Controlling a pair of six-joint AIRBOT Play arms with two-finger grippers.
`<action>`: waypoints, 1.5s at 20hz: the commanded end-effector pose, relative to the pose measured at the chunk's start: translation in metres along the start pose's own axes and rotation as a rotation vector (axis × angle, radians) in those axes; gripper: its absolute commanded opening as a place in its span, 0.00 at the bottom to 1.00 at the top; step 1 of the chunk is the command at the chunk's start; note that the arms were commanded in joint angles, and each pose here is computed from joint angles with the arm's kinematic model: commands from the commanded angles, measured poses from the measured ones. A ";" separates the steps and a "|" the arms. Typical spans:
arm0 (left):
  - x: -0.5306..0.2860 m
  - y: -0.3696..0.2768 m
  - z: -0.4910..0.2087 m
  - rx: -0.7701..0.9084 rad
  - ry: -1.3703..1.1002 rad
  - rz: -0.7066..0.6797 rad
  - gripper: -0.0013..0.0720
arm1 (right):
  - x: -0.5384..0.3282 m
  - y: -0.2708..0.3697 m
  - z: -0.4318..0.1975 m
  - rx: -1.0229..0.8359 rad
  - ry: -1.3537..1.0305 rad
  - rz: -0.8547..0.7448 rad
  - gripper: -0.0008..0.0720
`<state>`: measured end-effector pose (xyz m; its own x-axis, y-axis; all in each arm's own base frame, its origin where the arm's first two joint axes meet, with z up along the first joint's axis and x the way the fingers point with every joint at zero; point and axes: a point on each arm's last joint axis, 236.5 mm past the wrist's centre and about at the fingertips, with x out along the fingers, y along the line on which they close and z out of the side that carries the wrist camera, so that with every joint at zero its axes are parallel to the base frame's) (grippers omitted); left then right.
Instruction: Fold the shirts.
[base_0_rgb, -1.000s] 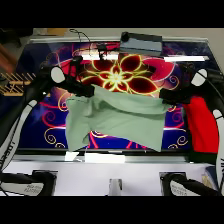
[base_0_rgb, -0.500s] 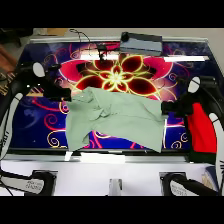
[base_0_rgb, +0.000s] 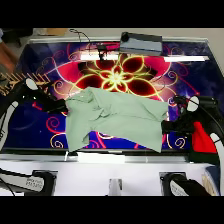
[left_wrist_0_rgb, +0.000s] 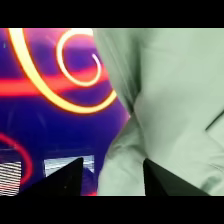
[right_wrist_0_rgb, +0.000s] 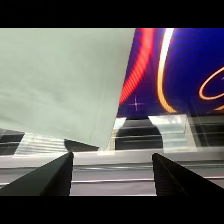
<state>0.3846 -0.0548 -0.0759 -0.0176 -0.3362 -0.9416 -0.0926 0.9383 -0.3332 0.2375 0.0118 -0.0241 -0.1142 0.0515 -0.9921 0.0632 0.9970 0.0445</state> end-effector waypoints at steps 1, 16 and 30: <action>0.018 -0.003 -0.005 -0.005 0.031 -0.036 0.61 | -0.002 -0.003 -0.012 0.002 0.027 -0.011 0.69; 0.033 -0.011 -0.011 0.078 0.068 -0.040 0.06 | 0.040 -0.047 -0.058 0.426 0.145 0.312 0.72; -0.004 -0.029 -0.017 0.106 0.029 -0.064 0.06 | 0.104 0.007 -0.043 0.590 0.028 0.510 0.72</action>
<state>0.3719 -0.0810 -0.0687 -0.0470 -0.3930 -0.9184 0.0070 0.9192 -0.3937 0.1736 0.0303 -0.1105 -0.0180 0.5335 -0.8456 0.6173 0.6713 0.4104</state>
